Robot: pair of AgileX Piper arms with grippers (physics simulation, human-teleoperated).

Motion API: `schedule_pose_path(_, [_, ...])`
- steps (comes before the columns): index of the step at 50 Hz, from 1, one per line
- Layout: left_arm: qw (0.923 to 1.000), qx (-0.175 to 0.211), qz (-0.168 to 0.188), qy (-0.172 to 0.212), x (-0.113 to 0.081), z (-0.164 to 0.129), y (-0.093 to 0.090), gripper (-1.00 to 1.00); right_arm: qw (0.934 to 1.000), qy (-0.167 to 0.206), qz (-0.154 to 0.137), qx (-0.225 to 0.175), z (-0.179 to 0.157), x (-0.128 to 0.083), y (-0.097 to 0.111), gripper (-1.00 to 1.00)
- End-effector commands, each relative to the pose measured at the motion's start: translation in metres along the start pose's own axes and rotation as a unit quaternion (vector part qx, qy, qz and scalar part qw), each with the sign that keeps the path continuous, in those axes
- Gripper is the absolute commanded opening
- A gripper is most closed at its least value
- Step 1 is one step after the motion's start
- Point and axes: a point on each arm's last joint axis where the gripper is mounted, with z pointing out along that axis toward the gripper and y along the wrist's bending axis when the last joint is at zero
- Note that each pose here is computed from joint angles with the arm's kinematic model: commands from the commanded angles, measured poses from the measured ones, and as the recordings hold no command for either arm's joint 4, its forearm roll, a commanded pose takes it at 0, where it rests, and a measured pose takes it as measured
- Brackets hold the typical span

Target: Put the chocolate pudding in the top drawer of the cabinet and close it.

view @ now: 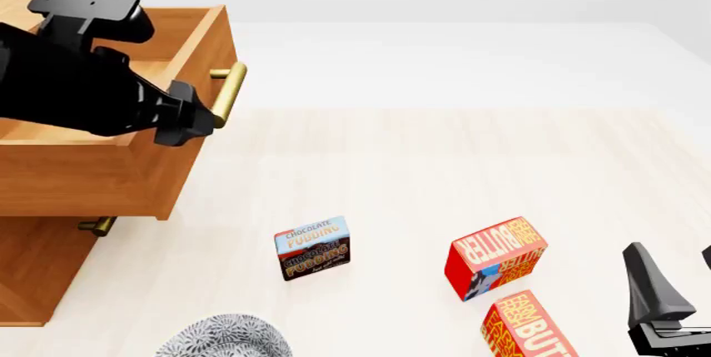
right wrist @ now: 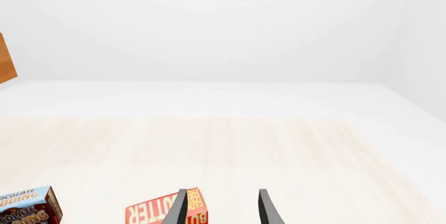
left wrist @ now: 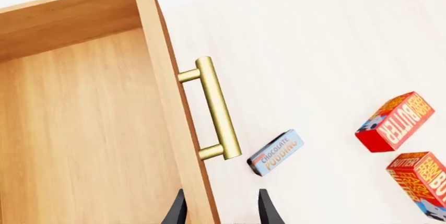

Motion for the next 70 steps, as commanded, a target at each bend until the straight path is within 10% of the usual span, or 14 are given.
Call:
schedule_pose_path(1, [0.9975, 0.059, 0.031, -0.024, -0.011, -0.009, -0.022, 1.00, 1.0000, 0.000, 0.000, 0.000, 0.000, 0.000, 0.000, 1.00])
schedule_pose_path(49, [0.9948, 0.050, 0.045, -0.076, -0.030, -0.068, -0.011, 1.00, 1.0000, 0.000, 0.000, 0.000, 0.000, 0.000, 0.000, 1.00])
schedule_pose_path(70, [0.9801, 0.062, 0.146, -0.119, -0.029, -0.079, -0.020, 1.00, 1.0000, 0.000, 0.000, 0.000, 0.000, 0.000, 0.000, 1.00])
